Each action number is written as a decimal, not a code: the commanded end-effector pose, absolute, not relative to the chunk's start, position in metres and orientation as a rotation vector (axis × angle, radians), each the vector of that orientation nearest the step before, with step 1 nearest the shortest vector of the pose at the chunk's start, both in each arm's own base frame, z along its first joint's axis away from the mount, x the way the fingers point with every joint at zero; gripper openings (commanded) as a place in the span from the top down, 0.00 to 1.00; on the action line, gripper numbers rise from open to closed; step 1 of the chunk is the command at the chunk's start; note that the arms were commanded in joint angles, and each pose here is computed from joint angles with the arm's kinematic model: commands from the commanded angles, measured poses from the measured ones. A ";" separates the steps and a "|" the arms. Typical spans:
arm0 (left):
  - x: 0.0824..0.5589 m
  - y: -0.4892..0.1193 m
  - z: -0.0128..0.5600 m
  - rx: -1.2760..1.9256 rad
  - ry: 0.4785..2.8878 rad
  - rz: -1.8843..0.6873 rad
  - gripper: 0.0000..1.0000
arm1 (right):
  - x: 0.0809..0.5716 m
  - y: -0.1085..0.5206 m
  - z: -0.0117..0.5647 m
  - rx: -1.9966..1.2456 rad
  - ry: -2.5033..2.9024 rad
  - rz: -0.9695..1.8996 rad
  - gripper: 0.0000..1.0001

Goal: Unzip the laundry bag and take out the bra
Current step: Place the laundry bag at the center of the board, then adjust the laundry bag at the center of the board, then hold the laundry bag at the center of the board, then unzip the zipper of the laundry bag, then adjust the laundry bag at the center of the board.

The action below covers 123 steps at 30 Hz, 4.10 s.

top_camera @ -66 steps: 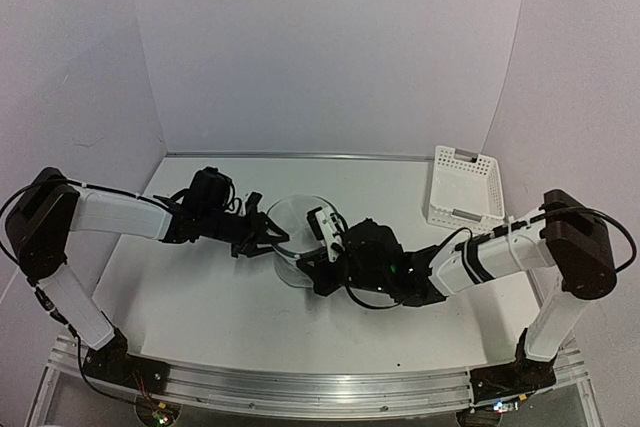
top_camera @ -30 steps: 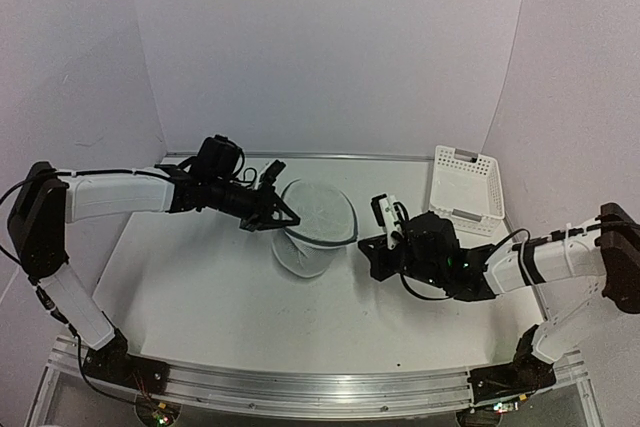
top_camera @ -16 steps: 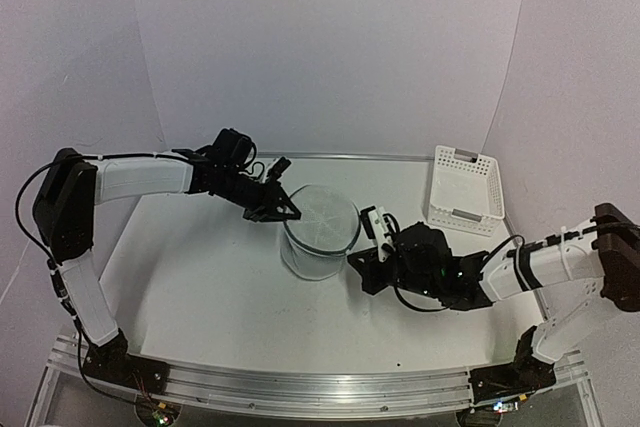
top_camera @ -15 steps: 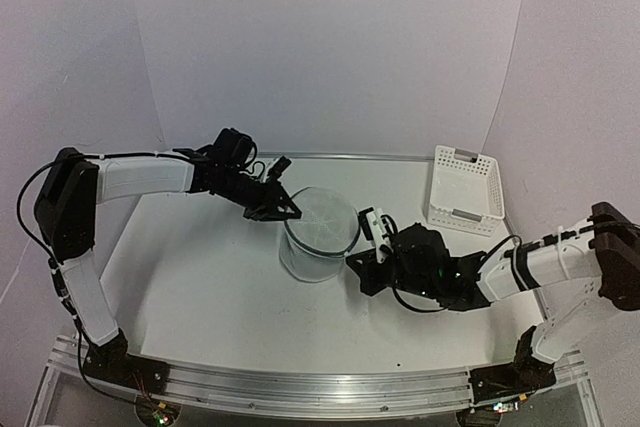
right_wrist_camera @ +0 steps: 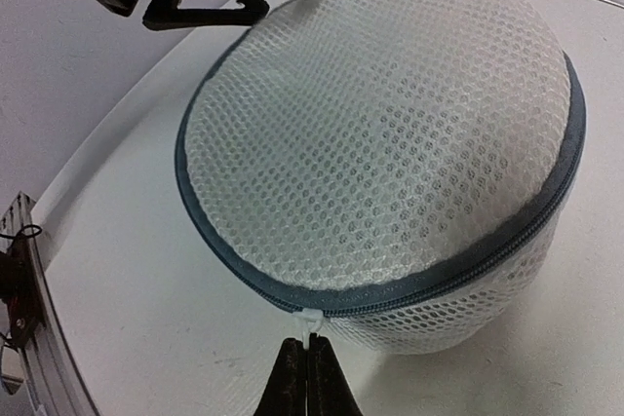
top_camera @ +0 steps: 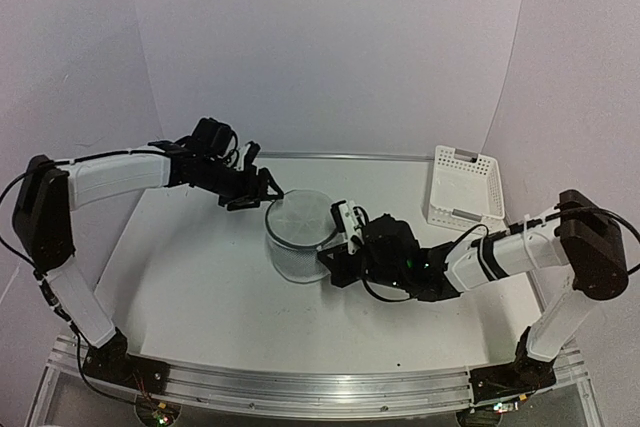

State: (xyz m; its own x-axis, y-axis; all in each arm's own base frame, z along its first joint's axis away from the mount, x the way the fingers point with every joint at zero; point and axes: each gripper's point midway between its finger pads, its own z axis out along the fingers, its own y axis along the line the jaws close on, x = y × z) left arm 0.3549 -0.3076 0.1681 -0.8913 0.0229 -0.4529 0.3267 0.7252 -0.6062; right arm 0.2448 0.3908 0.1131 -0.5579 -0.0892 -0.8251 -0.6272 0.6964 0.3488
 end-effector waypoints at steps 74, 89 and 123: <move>0.284 -0.334 0.188 0.102 2.283 -1.632 1.00 | 0.220 0.359 0.118 -0.523 2.033 0.729 1.00; 0.270 -0.342 0.213 0.325 2.201 -1.691 1.00 | 0.251 0.316 0.112 -0.498 2.033 0.569 1.00; 0.361 -0.306 0.196 0.272 2.415 -0.956 0.47 | 0.233 0.442 0.145 -0.622 1.965 0.848 1.00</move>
